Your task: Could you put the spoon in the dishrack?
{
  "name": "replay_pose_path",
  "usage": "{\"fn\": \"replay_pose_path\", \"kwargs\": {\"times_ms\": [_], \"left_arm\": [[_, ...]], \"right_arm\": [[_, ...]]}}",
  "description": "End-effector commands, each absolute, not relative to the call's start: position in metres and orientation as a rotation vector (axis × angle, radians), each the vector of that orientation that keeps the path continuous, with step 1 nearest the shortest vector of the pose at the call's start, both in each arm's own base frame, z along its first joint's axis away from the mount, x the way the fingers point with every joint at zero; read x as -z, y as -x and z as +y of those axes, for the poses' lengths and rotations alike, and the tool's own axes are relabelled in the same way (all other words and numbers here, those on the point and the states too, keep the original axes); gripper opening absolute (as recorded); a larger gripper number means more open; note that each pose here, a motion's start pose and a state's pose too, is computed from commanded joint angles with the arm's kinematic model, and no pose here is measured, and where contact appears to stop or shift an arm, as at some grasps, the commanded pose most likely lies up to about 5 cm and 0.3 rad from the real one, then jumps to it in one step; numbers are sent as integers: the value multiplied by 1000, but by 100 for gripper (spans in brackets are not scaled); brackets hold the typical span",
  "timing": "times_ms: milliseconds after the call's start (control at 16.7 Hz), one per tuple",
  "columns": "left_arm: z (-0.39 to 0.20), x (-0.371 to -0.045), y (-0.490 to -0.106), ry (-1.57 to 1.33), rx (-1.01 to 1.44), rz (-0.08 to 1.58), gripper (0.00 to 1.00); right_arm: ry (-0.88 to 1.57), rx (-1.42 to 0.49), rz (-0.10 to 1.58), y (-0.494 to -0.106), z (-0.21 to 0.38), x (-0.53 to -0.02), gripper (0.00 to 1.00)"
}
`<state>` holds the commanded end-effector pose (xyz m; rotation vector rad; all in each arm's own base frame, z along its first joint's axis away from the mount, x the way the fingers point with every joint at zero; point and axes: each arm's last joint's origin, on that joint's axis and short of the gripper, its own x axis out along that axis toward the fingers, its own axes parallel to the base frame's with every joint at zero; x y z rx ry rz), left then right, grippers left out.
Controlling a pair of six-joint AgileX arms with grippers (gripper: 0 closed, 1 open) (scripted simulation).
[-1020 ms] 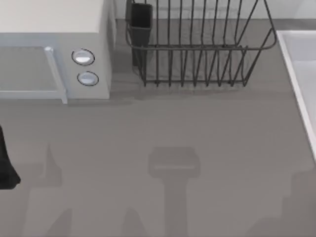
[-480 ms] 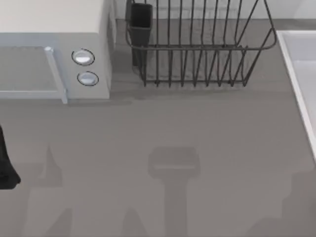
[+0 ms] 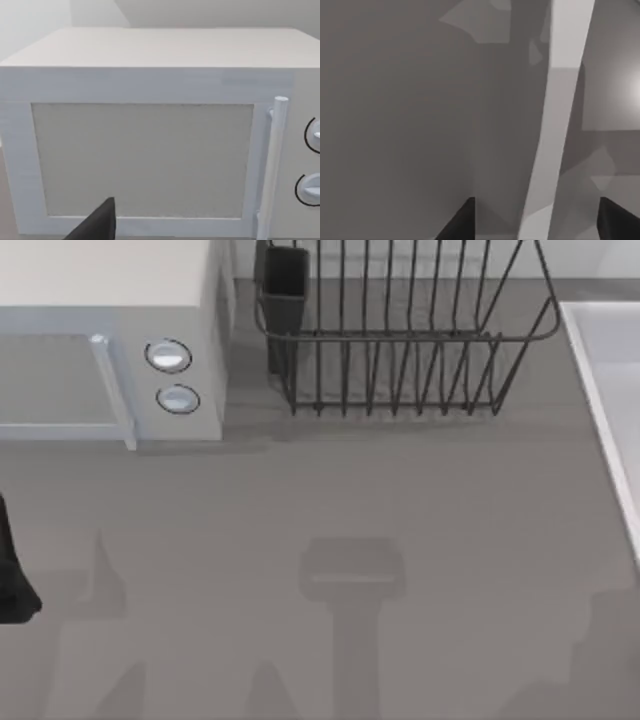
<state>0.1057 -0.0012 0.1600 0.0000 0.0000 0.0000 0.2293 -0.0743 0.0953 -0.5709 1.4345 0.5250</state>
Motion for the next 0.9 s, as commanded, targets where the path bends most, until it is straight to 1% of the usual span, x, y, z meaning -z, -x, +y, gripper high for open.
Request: {"fn": "replay_pose_path", "kwargs": {"times_ms": [180, 240, 480, 720, 900], "left_arm": [[-1, -160, -106, 0, 0, 0, 100], [-1, -160, -106, 0, 0, 0, 100], [-1, -160, -106, 0, 0, 0, 100], [-1, -160, -106, 0, 0, 0, 100], [-1, -160, -106, 0, 0, 0, 100]], "right_arm": [[571, -525, 1434, -229, -74, -95, 0], [522, -514, 1438, -226, -72, -115, 0], [534, -520, 1431, -235, -75, -132, 0], [538, -539, 1440, -249, -79, -182, 0], [521, -553, 1467, -248, -79, -231, 0]]}}
